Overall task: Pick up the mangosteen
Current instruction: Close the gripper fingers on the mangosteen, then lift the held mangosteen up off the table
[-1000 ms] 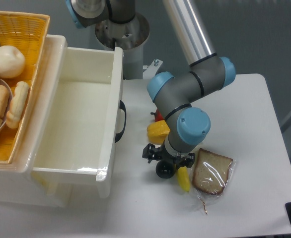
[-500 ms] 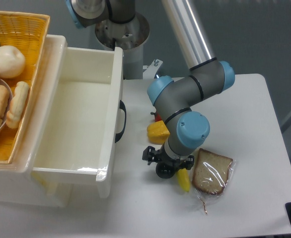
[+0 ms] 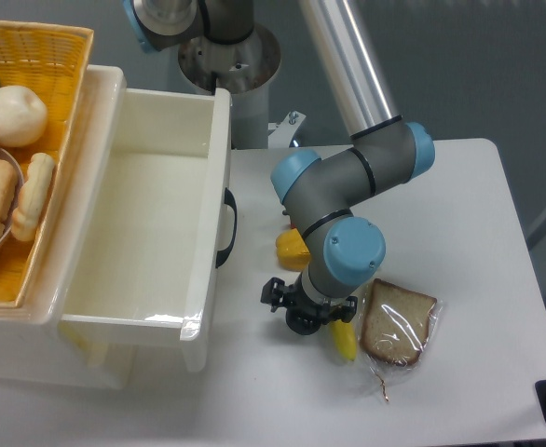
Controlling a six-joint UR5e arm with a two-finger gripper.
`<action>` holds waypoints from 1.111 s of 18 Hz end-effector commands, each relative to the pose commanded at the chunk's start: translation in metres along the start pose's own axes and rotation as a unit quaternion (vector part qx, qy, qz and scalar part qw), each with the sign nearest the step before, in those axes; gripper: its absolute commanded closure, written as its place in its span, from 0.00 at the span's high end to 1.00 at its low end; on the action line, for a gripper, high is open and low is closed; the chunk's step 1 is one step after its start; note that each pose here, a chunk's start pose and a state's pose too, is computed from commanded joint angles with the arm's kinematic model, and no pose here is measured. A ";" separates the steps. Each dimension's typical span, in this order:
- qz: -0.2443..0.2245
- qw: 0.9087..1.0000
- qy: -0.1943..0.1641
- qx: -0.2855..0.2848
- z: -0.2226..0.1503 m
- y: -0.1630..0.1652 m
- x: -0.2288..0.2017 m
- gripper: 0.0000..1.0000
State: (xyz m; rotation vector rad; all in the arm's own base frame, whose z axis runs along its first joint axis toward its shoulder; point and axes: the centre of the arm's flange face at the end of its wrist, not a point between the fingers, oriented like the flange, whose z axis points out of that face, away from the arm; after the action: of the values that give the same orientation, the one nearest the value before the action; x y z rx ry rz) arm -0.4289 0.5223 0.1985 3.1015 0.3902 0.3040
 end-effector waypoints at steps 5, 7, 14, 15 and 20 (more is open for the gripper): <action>0.003 1.000 -0.001 -0.001 0.000 0.001 -0.001 0.96; 0.007 1.000 -0.001 -0.001 0.000 0.001 -0.001 0.90; 0.010 1.000 -0.003 -0.001 -0.002 0.002 0.000 0.58; 0.011 1.000 -0.005 -0.003 -0.003 0.002 0.000 0.49; 0.025 1.000 -0.013 0.007 -0.020 0.004 -0.001 0.43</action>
State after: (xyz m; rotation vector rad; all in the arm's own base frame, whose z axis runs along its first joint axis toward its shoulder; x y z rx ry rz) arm -0.4327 0.5173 0.2179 3.1297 0.3168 0.2609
